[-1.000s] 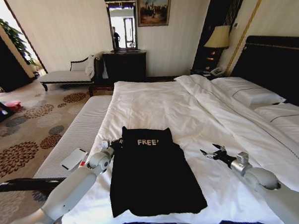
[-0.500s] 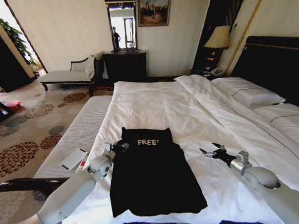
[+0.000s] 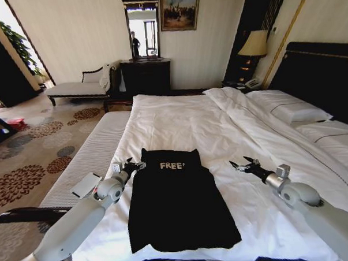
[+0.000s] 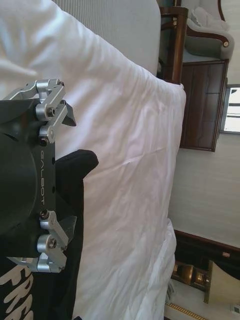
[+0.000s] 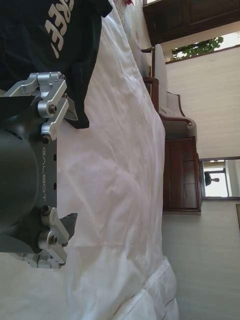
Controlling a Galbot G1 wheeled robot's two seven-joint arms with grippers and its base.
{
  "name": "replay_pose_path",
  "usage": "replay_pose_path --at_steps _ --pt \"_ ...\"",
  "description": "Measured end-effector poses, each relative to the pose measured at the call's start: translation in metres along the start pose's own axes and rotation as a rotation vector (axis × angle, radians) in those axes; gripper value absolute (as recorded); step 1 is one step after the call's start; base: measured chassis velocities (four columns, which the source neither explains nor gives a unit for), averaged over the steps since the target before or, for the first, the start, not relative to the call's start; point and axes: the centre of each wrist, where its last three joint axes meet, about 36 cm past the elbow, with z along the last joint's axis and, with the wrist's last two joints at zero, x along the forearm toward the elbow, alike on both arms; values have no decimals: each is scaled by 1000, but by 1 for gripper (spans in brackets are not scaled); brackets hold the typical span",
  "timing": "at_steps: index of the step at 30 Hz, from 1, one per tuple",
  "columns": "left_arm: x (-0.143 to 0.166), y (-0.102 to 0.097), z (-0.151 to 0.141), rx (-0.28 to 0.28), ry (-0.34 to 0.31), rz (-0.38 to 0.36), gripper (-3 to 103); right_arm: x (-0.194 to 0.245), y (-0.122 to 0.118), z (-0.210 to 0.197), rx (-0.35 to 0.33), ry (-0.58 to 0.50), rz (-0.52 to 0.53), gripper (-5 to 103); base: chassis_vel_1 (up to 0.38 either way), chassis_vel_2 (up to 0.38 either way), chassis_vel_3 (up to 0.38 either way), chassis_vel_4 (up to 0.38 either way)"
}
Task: Fold the clothes on the bed.
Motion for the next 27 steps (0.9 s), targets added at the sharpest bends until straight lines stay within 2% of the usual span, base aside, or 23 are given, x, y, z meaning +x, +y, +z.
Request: replay_pose_path --at_steps 4,6,10,11,15,17,20,27 --pt "-13 3 1 40 7 7 100 -8 -2 -9 -20 8 -33 100 0 0 0 0" --pt "-22 1 2 79 18 22 100 -27 -5 -14 -59 33 -74 100 0 0 0 0" --pt "-31 -3 2 106 15 43 100 -62 0 -16 -113 72 -120 100 0 0 0 0" --pt "-31 -3 2 106 15 43 100 -62 0 -16 -113 72 -120 100 0 0 0 0" --pt "-42 -1 4 121 21 45 100 -116 15 -25 -135 81 -167 100 0 0 0 0" --pt "-44 -1 3 124 21 44 100 -129 19 -26 -138 84 -175 100 0 0 0 0" --pt "-51 0 4 130 25 43 100 -155 25 -18 -142 121 -193 100 0 0 0 0" --pt "-58 4 -2 152 22 45 100 -183 33 -7 -141 184 -217 100 0 0 0 0"
